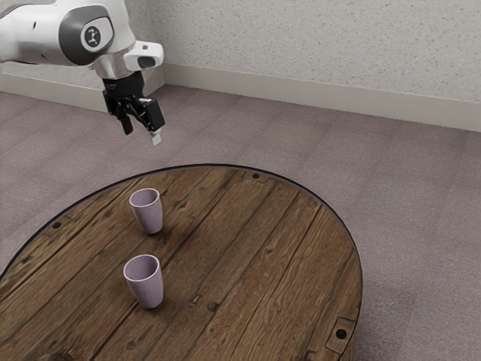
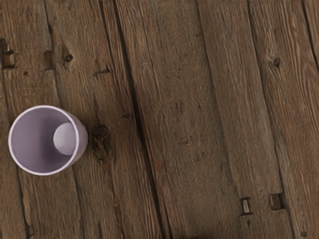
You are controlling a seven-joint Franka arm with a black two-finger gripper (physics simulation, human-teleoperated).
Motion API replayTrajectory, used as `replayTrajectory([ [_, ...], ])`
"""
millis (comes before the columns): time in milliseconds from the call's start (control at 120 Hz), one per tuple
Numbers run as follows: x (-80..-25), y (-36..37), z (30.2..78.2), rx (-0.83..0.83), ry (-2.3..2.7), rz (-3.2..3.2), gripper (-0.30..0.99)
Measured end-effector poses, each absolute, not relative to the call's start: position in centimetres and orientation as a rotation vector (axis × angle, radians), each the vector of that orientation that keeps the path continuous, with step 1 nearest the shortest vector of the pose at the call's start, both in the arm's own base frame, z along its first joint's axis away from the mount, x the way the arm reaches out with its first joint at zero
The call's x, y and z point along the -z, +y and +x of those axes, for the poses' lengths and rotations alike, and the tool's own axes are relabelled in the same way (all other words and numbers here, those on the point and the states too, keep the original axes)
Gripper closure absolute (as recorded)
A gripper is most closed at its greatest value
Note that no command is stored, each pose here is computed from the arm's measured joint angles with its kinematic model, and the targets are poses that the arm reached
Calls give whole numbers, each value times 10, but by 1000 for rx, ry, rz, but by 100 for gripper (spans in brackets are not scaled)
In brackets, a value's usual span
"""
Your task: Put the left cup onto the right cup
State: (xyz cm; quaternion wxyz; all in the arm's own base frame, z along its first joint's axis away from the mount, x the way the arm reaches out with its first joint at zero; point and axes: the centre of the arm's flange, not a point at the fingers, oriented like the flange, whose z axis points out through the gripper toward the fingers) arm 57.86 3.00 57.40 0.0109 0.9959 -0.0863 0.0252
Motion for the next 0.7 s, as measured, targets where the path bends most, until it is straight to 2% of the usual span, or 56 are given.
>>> replayTrajectory([
  [350,-571,29,580,-69,-275,3108,0],
  [700,-504,51,617,62,-225,3133,0],
])
